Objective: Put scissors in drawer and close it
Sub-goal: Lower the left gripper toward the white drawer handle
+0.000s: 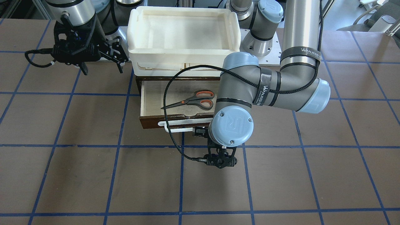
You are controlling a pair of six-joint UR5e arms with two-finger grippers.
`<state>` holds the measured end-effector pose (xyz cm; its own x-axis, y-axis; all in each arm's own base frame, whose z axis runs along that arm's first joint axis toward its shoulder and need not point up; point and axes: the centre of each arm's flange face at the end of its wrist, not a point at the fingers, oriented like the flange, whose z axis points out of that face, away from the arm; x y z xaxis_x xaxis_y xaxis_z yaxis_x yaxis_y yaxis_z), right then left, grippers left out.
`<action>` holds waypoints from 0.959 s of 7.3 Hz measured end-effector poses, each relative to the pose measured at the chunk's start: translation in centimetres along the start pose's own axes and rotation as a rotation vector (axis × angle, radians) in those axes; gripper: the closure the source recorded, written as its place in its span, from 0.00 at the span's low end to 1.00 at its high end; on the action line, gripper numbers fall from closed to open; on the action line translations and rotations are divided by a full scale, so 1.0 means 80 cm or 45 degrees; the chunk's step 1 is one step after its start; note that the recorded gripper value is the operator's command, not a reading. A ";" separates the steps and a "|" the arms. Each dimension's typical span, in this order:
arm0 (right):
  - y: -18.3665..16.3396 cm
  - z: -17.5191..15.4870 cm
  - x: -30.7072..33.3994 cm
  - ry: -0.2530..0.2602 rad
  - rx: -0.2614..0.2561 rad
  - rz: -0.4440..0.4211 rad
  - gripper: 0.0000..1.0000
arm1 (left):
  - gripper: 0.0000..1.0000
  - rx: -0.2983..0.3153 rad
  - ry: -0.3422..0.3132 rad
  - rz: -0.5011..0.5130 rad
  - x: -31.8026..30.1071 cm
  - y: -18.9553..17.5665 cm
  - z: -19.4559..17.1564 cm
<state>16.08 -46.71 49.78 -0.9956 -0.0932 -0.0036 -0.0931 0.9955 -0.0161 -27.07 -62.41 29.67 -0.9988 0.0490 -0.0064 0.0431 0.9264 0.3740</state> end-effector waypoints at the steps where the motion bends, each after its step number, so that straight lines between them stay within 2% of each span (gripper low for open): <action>1: 0.000 0.000 0.000 0.001 0.001 0.000 0.00 | 0.00 -0.021 -0.003 -0.003 -0.001 0.005 0.006; 4: 0.001 -0.001 0.000 0.002 0.002 0.000 0.00 | 0.00 -0.023 -0.003 -0.010 -0.005 0.009 0.010; 7: 0.001 -0.002 0.001 0.004 0.003 0.000 0.00 | 0.00 -0.061 -0.024 -0.004 -0.002 0.012 0.026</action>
<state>16.01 -46.62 49.92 -0.9957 -0.0931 -0.0006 -0.0930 0.9955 -0.0185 -26.81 -60.75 28.08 -0.9983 0.0536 -0.0247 0.0384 0.9076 0.4180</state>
